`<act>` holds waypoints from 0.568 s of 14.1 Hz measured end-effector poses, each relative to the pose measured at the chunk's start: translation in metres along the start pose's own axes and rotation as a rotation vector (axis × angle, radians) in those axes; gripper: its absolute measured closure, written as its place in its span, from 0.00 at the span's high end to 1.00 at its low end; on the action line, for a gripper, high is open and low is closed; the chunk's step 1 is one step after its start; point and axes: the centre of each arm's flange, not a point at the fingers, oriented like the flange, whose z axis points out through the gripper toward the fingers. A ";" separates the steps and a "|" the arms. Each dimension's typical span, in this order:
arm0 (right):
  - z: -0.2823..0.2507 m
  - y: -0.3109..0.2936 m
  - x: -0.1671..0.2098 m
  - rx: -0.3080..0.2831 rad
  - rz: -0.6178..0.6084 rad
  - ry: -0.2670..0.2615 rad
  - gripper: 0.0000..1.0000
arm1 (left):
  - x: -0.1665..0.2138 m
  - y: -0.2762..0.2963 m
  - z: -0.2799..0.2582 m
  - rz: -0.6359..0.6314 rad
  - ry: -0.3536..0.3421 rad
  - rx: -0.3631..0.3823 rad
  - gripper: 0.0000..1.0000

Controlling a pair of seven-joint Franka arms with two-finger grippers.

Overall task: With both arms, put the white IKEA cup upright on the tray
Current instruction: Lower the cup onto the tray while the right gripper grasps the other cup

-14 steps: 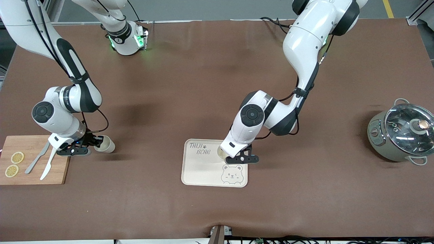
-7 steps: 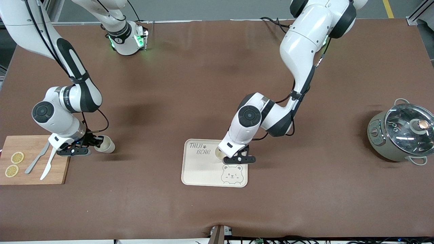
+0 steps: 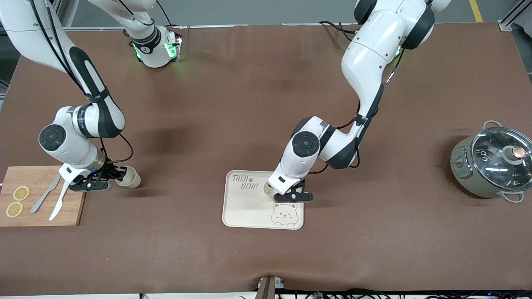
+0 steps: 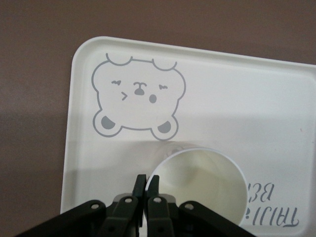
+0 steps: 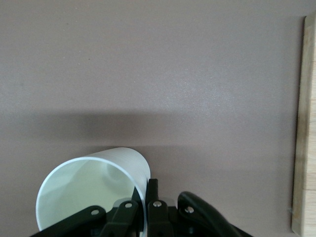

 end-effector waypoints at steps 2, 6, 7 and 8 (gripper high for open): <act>-0.005 0.002 0.002 -0.003 0.002 -0.032 0.04 | 0.000 0.000 0.000 0.001 0.000 0.000 0.05; -0.049 0.005 0.009 -0.018 0.006 -0.094 0.04 | -0.001 0.001 0.001 0.005 0.009 0.005 0.04; -0.066 0.003 0.010 -0.017 0.011 -0.112 0.04 | -0.001 0.002 0.001 0.010 0.016 0.010 0.04; -0.084 0.001 0.010 -0.008 0.020 -0.130 0.04 | -0.002 0.003 0.001 0.014 0.020 0.015 0.11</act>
